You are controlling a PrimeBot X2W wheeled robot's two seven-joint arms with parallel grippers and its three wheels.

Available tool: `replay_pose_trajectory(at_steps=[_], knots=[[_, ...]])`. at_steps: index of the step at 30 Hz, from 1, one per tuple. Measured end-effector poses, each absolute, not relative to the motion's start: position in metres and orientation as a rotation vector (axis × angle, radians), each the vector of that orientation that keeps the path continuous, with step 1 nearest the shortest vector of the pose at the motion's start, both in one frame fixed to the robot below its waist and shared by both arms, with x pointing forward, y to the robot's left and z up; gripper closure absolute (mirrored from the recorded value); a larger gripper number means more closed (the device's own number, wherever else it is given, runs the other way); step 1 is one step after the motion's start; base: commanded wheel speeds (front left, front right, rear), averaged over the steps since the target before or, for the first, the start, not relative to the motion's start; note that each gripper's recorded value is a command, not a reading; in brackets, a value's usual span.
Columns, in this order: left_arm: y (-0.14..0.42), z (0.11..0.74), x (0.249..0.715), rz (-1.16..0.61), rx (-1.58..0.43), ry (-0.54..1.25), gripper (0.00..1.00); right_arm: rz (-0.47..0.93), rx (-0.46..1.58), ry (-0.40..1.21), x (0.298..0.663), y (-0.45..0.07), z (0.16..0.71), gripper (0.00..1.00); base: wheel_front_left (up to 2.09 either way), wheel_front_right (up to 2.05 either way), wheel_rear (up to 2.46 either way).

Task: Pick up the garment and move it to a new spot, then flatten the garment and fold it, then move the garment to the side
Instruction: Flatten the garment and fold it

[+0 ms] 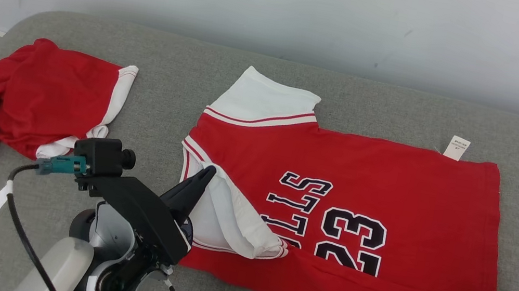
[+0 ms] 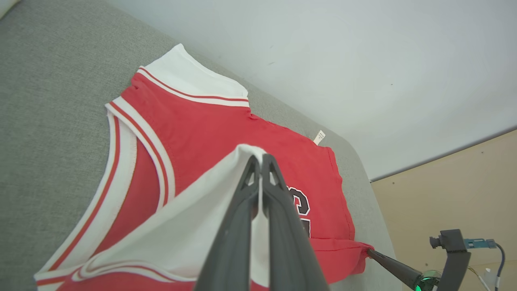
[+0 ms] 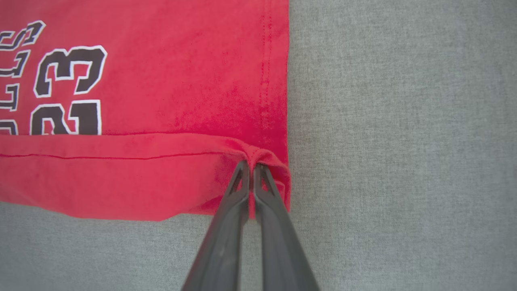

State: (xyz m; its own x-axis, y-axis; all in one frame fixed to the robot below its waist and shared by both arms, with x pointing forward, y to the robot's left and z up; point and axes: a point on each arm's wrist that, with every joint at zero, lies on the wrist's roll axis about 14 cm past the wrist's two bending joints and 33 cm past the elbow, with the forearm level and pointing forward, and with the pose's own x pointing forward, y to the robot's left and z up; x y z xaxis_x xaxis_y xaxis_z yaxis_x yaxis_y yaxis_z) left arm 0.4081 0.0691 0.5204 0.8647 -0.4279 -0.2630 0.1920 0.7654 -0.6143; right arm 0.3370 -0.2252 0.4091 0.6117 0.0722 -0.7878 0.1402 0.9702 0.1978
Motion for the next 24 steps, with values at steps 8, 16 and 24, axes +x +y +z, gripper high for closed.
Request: replay_pose_trajectory(at_steps=[8, 16, 24], knots=[[0.074, 0.505, 0.423, -0.312, -0.591, 0.433, 1.00, -0.031, 0.237, 0.857, 0.359, -0.220, 0.411, 1.00, 0.00, 0.00, 0.00], [0.088, 0.490, 0.433, -0.245, -0.577, 0.448, 1.00, -0.023, 0.232, 0.835, 0.376, -0.214, 0.407, 1.00, 0.00, 0.00, 0.00], [0.100, 0.475, 0.438, -0.192, -0.532, 0.473, 1.00, -0.032, 0.225, 0.804, 0.385, -0.215, 0.406, 1.00, 0.00, 0.00, 0.00]])
